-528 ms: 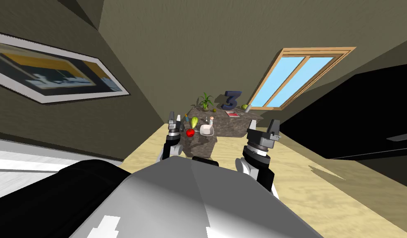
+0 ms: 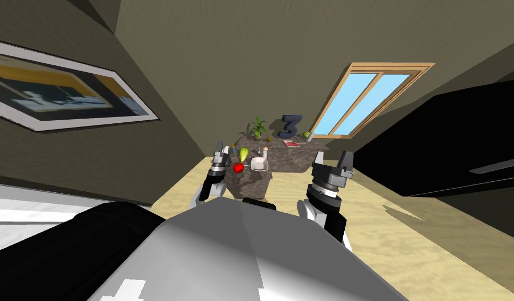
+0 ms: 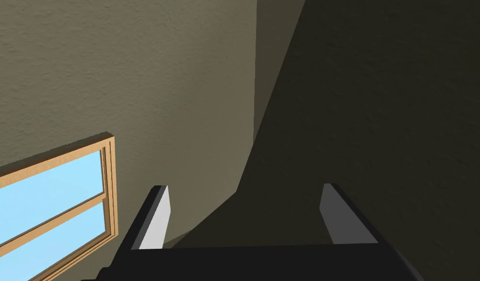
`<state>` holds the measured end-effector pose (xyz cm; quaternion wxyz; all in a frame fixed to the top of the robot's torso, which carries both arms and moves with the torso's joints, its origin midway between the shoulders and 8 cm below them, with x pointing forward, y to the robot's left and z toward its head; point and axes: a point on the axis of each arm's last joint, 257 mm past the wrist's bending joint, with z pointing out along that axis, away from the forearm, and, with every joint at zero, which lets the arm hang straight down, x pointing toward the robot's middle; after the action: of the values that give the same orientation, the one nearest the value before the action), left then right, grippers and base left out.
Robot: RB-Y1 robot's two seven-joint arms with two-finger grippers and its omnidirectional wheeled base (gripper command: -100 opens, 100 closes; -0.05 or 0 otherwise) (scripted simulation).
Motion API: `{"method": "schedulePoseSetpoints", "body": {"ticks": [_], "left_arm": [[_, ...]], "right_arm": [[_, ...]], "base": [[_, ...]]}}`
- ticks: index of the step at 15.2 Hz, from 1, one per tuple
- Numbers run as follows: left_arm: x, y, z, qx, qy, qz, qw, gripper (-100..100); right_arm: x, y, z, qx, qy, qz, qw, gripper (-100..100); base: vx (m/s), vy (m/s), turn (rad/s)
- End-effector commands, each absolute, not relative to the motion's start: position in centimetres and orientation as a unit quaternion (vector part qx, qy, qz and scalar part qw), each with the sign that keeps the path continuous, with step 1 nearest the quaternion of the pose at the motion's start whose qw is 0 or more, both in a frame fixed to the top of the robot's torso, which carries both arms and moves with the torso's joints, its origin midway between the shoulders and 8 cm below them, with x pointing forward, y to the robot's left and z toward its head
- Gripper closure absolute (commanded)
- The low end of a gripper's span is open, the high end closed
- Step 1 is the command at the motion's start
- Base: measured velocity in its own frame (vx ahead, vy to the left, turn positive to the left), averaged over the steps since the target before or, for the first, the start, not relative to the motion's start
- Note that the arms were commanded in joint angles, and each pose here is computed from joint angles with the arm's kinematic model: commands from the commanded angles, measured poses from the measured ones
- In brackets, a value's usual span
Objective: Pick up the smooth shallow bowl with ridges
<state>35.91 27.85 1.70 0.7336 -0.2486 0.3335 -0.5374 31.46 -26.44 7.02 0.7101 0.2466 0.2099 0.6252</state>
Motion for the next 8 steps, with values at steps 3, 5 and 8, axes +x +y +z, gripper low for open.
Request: {"method": "schedulePoseSetpoints", "body": {"ticks": [3, 5, 8], "left_arm": [[36.8, 28.5, 0.8, -0.256, 0.363, -0.524, 0.726, -100], [37.3, 29.0, 0.3, -0.262, 0.376, -0.517, 0.723, -100], [38.0, 30.1, -0.7, -0.277, 0.399, -0.501, 0.716, -100]], "right_arm": [[31.5, -26.4, 7.0, 0.247, 0.210, 0.625, 0.710, 0], [31.5, -26.4, 7.0, 0.247, 0.210, 0.625, 0.710, 0], [31.5, -26.4, 7.0, 0.247, 0.210, 0.625, 0.710, 0]], "base": [[-0.006, -0.047, -0.049], [-0.009, -0.040, -0.053], [-0.009, -0.048, -0.062]]}}
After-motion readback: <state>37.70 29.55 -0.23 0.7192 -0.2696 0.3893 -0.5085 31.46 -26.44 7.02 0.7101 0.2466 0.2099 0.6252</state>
